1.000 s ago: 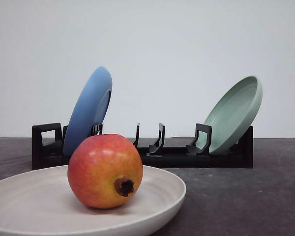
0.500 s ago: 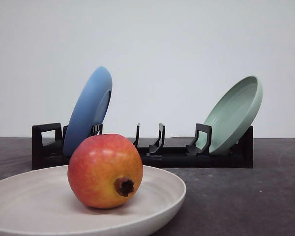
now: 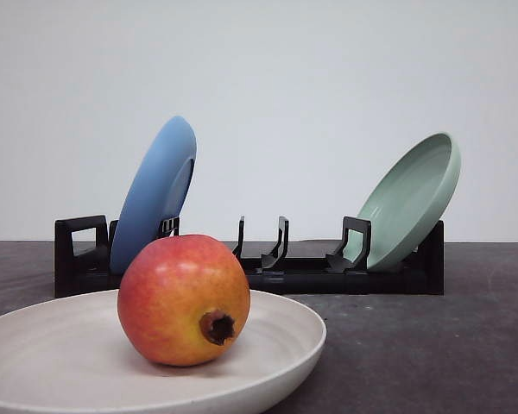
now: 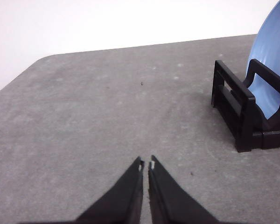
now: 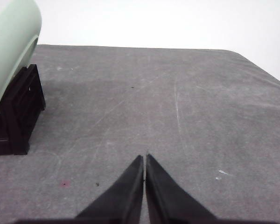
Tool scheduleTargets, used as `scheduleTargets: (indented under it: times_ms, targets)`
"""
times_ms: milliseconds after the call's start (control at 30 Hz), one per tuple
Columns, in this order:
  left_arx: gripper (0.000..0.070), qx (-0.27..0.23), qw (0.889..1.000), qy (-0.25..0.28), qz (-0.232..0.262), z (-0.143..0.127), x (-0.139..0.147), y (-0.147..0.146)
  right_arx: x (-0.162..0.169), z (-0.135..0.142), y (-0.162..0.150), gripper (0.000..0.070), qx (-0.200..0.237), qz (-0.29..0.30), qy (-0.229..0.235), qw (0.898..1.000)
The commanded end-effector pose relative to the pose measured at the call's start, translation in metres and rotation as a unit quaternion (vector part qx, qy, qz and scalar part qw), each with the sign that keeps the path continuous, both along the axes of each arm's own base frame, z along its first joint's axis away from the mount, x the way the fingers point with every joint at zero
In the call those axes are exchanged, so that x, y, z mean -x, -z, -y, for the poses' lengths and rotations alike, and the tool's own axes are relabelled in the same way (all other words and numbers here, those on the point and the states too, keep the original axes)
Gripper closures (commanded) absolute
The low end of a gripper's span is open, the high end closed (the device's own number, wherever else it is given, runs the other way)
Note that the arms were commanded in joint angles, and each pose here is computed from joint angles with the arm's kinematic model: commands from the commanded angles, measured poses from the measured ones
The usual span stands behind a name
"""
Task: Place pomegranate in white plate
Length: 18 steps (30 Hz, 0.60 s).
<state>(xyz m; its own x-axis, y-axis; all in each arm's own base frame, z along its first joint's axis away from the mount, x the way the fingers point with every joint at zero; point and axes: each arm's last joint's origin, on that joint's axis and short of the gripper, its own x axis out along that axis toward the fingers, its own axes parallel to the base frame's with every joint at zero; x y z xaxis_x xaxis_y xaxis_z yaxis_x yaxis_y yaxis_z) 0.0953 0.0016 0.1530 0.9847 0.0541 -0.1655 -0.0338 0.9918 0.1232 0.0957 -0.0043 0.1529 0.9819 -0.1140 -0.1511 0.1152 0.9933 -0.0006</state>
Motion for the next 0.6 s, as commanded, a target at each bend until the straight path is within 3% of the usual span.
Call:
scheduleTargets:
  times_ms: [0, 567]
  targets:
    - [0.0700, -0.005, 1.000, 0.000, -0.006, -0.0002, -0.0004, 0.0038, -0.0003, 0.0001, 0.0010, 0.0699, -0.004, 0.002, 0.000, 1.000]
    - [0.0700, -0.005, 1.000, 0.000, -0.006, -0.0002, -0.0004, 0.0038, -0.0003, 0.0001, 0.0010, 0.0699, -0.004, 0.002, 0.000, 1.000]
